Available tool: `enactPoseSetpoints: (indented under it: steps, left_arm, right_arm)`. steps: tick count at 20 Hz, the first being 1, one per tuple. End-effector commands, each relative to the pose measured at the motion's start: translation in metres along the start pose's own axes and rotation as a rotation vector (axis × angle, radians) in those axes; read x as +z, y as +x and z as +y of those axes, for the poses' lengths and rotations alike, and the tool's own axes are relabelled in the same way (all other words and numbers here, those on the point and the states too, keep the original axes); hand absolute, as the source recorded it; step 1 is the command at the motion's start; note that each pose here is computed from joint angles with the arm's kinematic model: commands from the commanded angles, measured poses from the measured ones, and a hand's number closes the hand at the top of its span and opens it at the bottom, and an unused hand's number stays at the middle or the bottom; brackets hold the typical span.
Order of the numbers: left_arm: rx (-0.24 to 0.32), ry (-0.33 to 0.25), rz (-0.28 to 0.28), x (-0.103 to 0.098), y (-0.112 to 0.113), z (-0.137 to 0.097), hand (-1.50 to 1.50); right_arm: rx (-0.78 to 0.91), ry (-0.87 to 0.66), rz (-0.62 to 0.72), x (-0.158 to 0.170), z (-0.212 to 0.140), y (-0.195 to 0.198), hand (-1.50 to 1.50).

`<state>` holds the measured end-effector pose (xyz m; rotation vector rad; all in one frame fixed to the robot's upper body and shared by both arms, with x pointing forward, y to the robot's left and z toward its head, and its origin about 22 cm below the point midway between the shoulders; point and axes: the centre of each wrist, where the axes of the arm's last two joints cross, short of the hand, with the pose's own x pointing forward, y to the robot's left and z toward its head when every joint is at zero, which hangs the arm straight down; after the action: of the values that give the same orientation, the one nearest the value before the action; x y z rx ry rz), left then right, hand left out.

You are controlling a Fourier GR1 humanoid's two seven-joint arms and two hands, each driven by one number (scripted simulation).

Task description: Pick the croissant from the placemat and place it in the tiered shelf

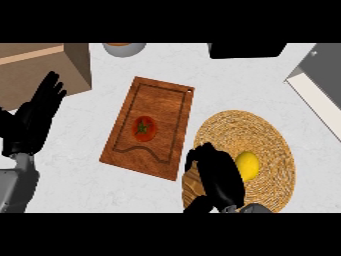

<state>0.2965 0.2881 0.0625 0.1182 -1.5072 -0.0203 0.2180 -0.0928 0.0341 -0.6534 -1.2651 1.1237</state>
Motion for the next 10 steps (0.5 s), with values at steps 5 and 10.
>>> enactPoseSetpoints:
  steps: [5,10]
  left_arm:
    - [-0.007,0.007,-0.003,0.003,-0.008,-0.010,0.00]
    - [0.004,0.001,-0.012,0.000,-0.002,-0.005,0.00]
  right_arm:
    - [-0.281,-0.365,-0.211,0.085,-0.090,0.004,1.50]
    - [-0.315,-0.504,-0.152,0.139,-0.149,-0.006,1.50]
